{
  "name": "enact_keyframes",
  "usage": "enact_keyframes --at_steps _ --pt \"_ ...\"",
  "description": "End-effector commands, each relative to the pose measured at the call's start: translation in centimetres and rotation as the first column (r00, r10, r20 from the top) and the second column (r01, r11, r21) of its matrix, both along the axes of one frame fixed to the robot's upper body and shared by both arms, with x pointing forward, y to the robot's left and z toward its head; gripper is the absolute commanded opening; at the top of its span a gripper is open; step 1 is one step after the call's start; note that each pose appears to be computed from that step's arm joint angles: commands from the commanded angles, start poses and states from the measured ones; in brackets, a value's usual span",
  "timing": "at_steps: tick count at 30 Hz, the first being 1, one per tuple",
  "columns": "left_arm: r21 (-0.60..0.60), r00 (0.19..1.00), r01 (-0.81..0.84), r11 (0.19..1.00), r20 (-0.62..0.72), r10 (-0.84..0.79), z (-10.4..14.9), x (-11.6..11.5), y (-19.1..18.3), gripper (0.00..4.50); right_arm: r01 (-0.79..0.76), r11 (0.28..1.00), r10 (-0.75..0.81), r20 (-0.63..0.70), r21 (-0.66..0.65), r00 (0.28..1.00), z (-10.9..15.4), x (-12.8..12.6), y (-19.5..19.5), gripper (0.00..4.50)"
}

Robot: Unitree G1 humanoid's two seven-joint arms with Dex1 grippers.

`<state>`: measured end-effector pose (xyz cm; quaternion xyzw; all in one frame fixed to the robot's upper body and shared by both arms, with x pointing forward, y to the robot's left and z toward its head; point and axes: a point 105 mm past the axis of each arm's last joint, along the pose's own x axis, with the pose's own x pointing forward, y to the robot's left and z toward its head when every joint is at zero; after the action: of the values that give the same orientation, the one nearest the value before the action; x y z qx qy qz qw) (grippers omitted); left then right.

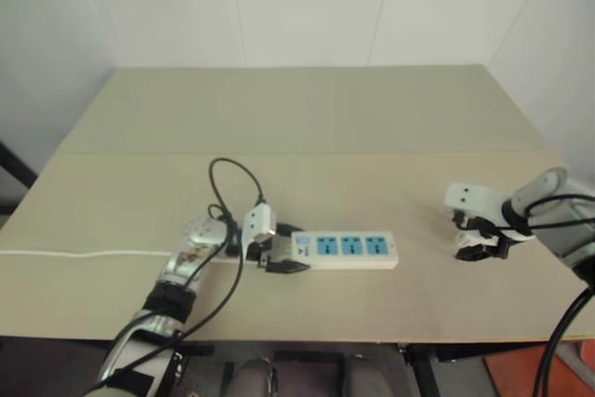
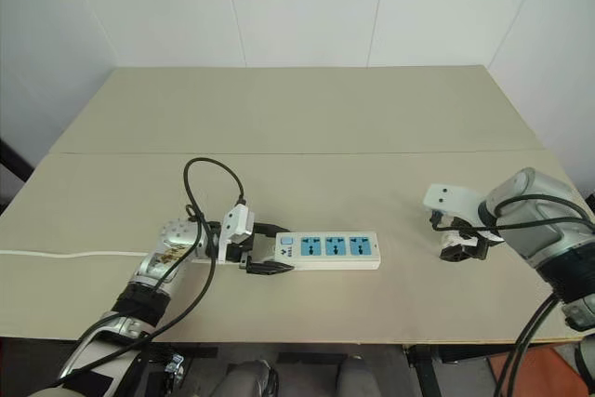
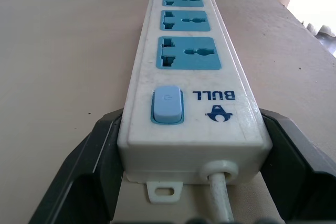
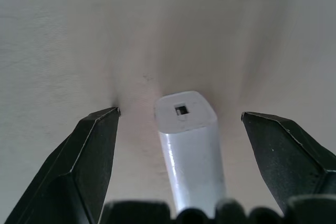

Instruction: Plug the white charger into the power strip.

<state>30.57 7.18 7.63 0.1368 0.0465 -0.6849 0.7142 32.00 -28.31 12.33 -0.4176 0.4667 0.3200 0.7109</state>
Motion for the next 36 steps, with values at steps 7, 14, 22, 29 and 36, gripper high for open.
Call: enact_keyframes --at_steps 7,14,22,29,36 --pt "0.024 0.999 0.027 0.999 -0.041 -0.026 -1.0 -0.9 -0.2 3.28 -0.020 0.999 0.019 -0.014 -0.036 1.000 -0.1 0.0 -0.8 2.85" --pt "0.033 0.999 0.026 0.999 -0.040 -0.024 -1.0 -0.6 -0.1 3.28 -0.027 0.999 0.027 0.002 -0.036 1.000 0.1 0.0 -0.6 1.17" --pt "0.060 0.998 0.060 0.996 -0.037 -0.058 -1.0 -0.4 -0.2 3.28 -0.159 0.944 0.074 0.285 0.289 0.956 6.3 1.6 5.4 1.17" --pt "0.068 0.997 0.067 0.995 -0.038 -0.065 -0.8 0.0 0.2 3.28 -0.528 0.560 0.122 0.567 0.638 0.815 10.7 -1.1 14.0 1.17" --pt "0.068 0.997 0.064 0.996 -0.041 -0.061 -0.7 0.5 0.1 3.28 -0.564 0.302 0.038 0.581 0.769 0.813 8.3 -2.1 19.2 1.17"
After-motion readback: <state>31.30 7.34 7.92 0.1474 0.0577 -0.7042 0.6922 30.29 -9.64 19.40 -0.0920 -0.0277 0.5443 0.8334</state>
